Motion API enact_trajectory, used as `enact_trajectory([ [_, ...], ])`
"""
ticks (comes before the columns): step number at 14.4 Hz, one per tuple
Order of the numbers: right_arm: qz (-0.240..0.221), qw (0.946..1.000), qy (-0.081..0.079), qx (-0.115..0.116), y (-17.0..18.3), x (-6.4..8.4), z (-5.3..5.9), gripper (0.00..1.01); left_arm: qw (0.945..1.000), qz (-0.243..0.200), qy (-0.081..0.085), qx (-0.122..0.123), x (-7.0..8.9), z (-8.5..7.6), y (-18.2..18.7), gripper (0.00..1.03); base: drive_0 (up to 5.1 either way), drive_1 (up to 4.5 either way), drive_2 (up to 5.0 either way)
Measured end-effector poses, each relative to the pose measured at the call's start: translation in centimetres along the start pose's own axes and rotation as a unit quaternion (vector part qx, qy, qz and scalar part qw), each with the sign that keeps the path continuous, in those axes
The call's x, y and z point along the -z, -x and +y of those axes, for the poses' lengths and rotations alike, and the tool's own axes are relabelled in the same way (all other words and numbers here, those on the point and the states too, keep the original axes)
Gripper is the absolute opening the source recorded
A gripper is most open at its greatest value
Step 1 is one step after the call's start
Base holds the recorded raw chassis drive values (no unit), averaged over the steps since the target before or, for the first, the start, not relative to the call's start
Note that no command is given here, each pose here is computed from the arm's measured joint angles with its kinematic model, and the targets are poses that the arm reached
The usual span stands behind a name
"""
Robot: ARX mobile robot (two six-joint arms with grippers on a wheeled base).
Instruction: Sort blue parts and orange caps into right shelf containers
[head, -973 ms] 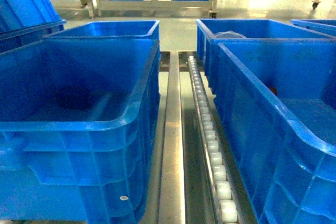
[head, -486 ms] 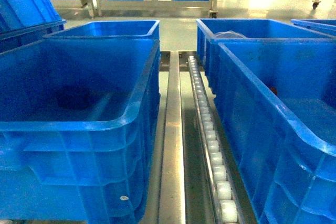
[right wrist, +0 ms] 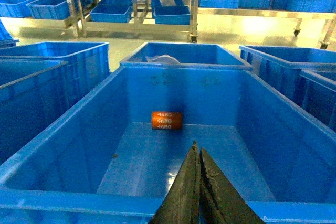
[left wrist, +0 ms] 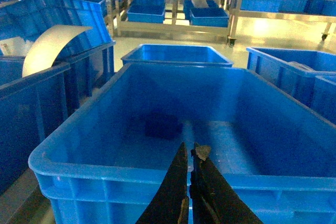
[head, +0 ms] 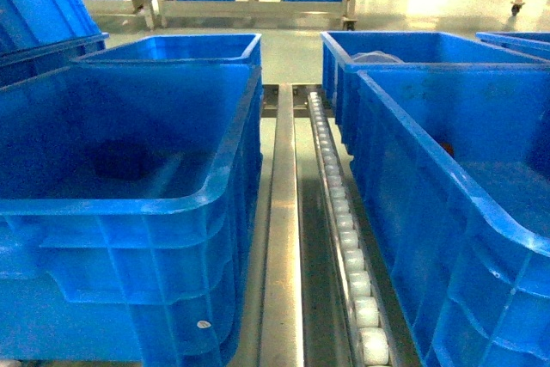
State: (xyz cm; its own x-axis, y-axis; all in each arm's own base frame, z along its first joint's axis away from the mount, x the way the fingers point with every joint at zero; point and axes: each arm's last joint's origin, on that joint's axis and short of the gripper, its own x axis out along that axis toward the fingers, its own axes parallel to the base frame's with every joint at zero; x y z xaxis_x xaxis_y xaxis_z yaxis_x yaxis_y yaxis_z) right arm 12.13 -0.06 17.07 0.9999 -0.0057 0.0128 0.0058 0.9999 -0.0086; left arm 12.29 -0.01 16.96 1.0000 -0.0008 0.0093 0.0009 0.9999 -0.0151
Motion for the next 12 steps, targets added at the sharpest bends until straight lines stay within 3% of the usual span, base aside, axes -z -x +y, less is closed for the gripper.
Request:
enact_trajectory([
  [8,0.0,1.0,0.0,0.0,1.3,0.0,0.0,0.01,1.0,-0.001,0.0,0.0,0.0,0.0,1.3,0.02,0.0,0.0,0.0],
  [10,0.023,0.9997,0.0,-0.002,2.2,0.6,0.0,0.01,0.9999,0.011,0.0,-0.002,0.2,0.0,1.8,0.02,0.0,0.0,0.0],
  [11,-0.005,1.0,0.0,-0.001,2.4,0.1,0.0,0.01,0.9997,0.022,0.0,0.001,0.6,0.0,2.4,0.02,0.0,0.0,0.0],
  [12,0.002,1.0,0.0,-0.001,2.4,0.3,0.0,0.01,1.0,-0.004,-0.001,0.002,0.1,0.0,2.5,0.02,0.0,0.0,0.0],
])
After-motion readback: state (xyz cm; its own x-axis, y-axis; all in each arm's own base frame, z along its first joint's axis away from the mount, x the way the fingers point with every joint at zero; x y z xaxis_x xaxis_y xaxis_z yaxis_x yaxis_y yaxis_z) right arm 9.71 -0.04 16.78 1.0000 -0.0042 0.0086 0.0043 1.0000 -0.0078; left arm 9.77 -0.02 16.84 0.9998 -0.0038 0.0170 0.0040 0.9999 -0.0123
